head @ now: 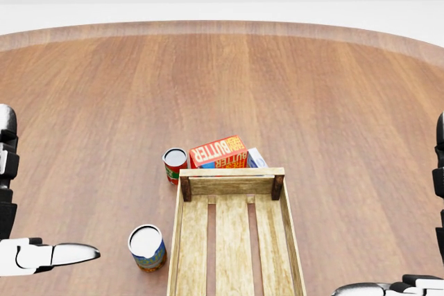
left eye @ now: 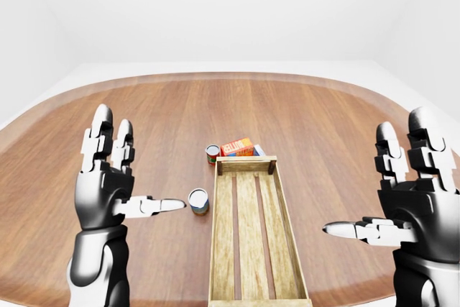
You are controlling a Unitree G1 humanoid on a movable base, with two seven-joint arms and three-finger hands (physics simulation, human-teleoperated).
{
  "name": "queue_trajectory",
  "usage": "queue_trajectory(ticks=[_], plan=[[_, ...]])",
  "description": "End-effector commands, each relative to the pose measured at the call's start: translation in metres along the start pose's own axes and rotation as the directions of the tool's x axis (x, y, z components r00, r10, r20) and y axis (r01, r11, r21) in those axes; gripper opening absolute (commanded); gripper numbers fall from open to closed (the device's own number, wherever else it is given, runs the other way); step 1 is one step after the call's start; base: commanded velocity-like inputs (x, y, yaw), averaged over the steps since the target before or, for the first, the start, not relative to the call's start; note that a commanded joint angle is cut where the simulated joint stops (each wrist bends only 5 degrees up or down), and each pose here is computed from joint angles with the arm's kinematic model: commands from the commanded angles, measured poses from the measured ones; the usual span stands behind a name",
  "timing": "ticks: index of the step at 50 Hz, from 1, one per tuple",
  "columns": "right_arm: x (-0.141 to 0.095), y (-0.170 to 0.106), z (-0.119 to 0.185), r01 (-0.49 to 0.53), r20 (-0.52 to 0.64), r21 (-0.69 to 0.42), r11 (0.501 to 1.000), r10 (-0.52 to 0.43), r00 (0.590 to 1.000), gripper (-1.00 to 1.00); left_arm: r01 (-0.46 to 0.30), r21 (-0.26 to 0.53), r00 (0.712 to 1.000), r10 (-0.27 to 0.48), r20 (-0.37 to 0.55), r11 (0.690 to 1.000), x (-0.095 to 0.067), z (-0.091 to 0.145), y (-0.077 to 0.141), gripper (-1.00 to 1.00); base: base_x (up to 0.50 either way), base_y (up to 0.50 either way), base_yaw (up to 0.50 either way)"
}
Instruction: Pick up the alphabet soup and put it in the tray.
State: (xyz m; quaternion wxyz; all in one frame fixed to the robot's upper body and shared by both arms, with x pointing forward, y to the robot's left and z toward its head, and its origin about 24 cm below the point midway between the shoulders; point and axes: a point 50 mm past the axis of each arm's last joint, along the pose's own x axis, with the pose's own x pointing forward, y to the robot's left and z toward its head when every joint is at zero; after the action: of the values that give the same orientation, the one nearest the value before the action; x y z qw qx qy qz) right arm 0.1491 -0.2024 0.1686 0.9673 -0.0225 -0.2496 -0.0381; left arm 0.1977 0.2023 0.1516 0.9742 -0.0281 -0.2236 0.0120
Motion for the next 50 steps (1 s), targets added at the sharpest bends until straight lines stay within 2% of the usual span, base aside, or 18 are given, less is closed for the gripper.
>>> queue_trajectory(ticks=[1, 7, 12, 15, 18, 22, 24, 26, 29, 31, 33, 37, 39, 40, 43, 45, 48, 50], plan=[[0.0, 0.0, 0.001, 0.006, 0.007, 0.005, 1.0, -0.006, 1.0, 1.0, 0.018, 0.02, 1.0, -0.017, -0.011, 1.0, -0.001, -0.001, -0.002, 1.0, 0.0, 0.0, 0.0], [0.0, 0.001, 0.0, 0.004, 0.003, 0.006, 1.0, -0.004, 1.0, 1.0, 0.036, 0.047, 0.999, -0.035, -0.026, 0.998, -0.001, -0.003, -0.004, 1.0, 0.0, 0.0, 0.0], [0.0, 0.0, 0.002, 0.005, 0.007, 0.005, 1.0, -0.005, 1.0, 1.0, 0.117, 0.212, 0.983, -0.082, -0.165, 0.97, -0.001, -0.027, -0.008, 1.0, 0.0, 0.0, 0.0], [0.0, 0.002, -0.001, -0.004, -0.003, 0.007, 1.0, 0.004, 1.0, 1.0, 0.129, 0.354, 0.964, -0.034, -0.262, 0.926, 0.008, -0.052, -0.002, 1.0, 0.0, 0.0, 0.0], [0.001, 0.004, -0.001, -0.011, -0.003, 0.008, 1.0, 0.011, 1.0, 1.0, 0.078, 0.413, 0.973, 0.02, -0.229, 0.907, 0.021, -0.05, 0.006, 1.0, 0.0, 0.0, 0.0], [0.001, 0.005, 0.002, -0.02, 0.01, 0.004, 1.0, 0.02, 1.0, 1.0, 0.133, 0.544, 0.971, 0.002, -0.24, 0.829, 0.03, -0.051, 0.003, 1.0, 0.0, 0.0, 0.0], [0.001, 0.005, 0.002, -0.022, 0.007, 0.004, 1.0, 0.022, 1.0, 1.0, 0.131, 0.56, 0.977, -0.009, -0.215, 0.818, 0.035, -0.046, 0.001, 1.0, 0.0, 0.0, 0.0], [0.001, 0.004, 0.001, -0.019, 0.004, 0.002, 1.0, 0.019, 1.0, 1.0, 0.144, 0.617, 0.977, -0.01, -0.215, 0.773, 0.038, -0.046, -0.002, 1.0, 0.0, 0.0, 0.0], [0.001, 0.004, 0.002, -0.015, 0.004, -0.01, 1.0, 0.015, 1.0, 1.0, 0.21, 0.742, 0.964, -0.008, -0.265, 0.637, 0.04, -0.058, -0.004, 1.0, 0.0, 0.0, 0.0], [0.001, 0.004, 0.004, -0.014, 0.013, -0.01, 1.0, 0.014, 1.0, 1.0, 0.238, 0.721, 0.957, -0.03, -0.288, 0.651, 0.046, -0.061, -0.008, 1.0, 0.0, 0.0, 0.0], [0.001, 0.004, 0.003, -0.014, 0.01, -0.013, 1.0, 0.014, 1.0, 1.0, 0.234, 0.798, 0.958, 0.01, -0.287, 0.556, 0.055, -0.069, -0.005, 1.0, 0.0, 0.0, 0.0], [0.001, 0.005, 0.005, -0.01, 0.016, -0.018, 1.0, 0.01, 1.0, 1.0, 0.253, 0.876, 0.957, 0.026, -0.288, 0.41, 0.066, -0.076, -0.005, 1.0, 0.0, 0.0, 0.0], [0.001, 0.004, 0.004, -0.007, 0.013, -0.019, 1.0, 0.008, 1.0, 1.0, 0.287, 0.891, 0.949, 0.022, -0.314, 0.352, 0.069, -0.081, -0.007, 1.0, 0.0, 0.0, 0.0], [0.0, 0.004, 0.005, -0.006, 0.015, -0.02, 1.0, 0.007, 1.0, 1.0, 0.283, 0.912, 0.952, 0.03, -0.306, 0.297, 0.071, -0.084, -0.006, 1.0, 0.0, 0.0, 0.0], [0.0, 0.003, 0.007, -0.001, 0.023, -0.021, 1.0, 0.002, 1.0, 1.0, 0.307, 0.926, 0.947, 0.024, -0.319, 0.218, 0.07, -0.089, -0.008, 1.0, 0.0, 0.0, 0.0], [0.0, 0.002, 0.006, 0.002, 0.02, -0.019, 1.0, -0.001, 1.0, 1.0, 0.324, 0.938, 0.944, 0.013, -0.328, 0.124, 0.068, -0.092, -0.01, 1.0, 0.0, 0.0, 0.0], [0.001, 0.001, 0.004, 0.008, 0.014, -0.017, 1.0, -0.008, 1.0, 1.0, 0.356, 0.929, 0.934, 0.002, -0.358, 0.095, 0.069, -0.096, -0.011, 1.0, 0.0, 0.0, 0.0], [0.001, 0.002, 0.003, 0.005, 0.012, -0.016, 1.0, -0.004, 1.0, 1.0, 0.395, 0.913, 0.918, -0.011, -0.396, 0.105, 0.071, -0.099, -0.013, 1.0, 0.0, 0.0, 0.0]])
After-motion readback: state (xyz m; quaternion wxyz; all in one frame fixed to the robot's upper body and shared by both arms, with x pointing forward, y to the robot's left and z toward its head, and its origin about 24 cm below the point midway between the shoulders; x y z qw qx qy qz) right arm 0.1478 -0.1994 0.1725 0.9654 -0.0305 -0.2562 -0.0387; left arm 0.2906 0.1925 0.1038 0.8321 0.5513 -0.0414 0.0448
